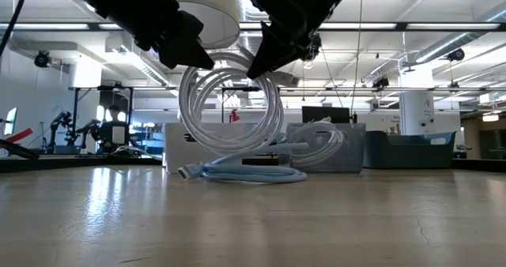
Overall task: Pick & Place USB Port
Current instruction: Put the white HDMI cable into the black bin
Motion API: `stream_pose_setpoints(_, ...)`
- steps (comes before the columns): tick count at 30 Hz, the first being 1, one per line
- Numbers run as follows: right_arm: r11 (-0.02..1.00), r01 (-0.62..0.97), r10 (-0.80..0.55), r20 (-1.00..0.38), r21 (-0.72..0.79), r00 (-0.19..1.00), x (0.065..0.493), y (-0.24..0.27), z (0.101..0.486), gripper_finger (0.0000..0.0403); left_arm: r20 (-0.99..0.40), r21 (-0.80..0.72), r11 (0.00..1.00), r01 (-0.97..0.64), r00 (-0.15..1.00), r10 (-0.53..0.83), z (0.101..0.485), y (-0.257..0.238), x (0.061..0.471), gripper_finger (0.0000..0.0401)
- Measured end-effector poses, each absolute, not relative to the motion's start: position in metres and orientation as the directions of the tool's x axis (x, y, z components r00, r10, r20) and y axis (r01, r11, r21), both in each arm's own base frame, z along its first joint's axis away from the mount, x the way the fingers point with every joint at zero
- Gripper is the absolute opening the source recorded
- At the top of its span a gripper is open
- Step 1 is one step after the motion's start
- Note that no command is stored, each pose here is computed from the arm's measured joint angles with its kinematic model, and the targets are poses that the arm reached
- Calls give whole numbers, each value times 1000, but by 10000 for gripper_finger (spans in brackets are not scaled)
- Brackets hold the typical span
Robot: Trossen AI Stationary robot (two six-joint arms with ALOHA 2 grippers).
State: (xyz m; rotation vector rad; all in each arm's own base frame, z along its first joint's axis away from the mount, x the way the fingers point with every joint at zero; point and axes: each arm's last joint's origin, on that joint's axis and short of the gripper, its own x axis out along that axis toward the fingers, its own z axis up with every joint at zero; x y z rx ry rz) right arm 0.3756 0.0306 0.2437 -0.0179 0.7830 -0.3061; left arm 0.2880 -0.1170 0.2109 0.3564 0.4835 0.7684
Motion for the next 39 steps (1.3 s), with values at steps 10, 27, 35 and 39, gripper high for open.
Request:
stream_pose_setpoints(10,853,455,-496,-669,-256,554,349,22,263,52,-265,467,654,-595,612,745,211,-117,288,140)
stream_pose_setpoints(27,763,551,-627,-588,-336,510,330,24,282,52,-270,463,660,-592,615,741,211,-117,288,140)
stream_pose_setpoints(35,621,646,-776,-461,-443,430,327,20,285,52,-270,463,660,-592,615,741,211,-117,288,140)
stream_pose_setpoints(39,604,671,-783,-477,-429,400,326,15,279,52,-270,463,660,-592,615,741,211,-117,288,140)
